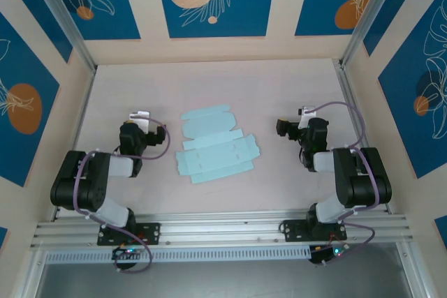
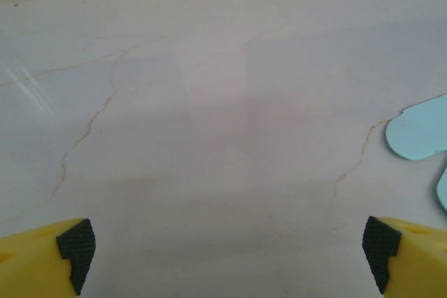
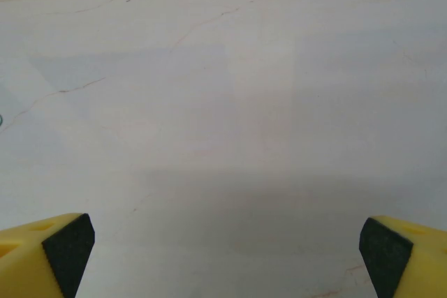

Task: Fold the paper box

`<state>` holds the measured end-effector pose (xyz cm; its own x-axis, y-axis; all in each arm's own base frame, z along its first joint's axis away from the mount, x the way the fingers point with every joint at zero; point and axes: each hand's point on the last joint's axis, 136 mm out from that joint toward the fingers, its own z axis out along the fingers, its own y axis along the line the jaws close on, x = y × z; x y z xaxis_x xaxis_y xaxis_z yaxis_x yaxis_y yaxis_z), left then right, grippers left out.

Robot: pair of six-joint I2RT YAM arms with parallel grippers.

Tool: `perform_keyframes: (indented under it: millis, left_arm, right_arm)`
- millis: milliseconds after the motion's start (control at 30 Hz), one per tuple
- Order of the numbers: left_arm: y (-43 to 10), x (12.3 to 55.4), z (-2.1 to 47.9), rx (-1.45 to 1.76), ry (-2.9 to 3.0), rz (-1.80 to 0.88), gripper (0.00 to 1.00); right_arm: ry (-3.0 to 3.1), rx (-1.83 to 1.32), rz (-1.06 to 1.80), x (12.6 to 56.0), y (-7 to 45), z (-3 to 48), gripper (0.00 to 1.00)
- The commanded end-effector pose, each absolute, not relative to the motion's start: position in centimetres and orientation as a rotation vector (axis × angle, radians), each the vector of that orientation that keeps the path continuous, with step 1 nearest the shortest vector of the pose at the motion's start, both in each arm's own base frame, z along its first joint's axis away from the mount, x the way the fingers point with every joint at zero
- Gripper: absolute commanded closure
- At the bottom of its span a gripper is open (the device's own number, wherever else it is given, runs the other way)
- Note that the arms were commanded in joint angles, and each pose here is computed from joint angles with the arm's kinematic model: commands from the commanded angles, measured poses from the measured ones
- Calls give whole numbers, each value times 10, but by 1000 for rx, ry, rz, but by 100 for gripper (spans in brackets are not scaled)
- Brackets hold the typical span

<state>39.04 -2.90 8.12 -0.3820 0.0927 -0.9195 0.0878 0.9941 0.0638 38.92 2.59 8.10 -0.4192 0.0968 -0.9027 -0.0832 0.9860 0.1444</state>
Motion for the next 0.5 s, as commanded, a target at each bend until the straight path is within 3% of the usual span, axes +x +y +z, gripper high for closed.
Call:
perform_keyframes:
  millis: [0,467]
  left_arm:
    - [-29,395,88,150,1946,3,0]
    - [-29,395,88,151,1946,3,0]
  right_arm:
    - [1955,-17,192,397,26,94,0]
    - [1954,-17,191,397,26,94,1]
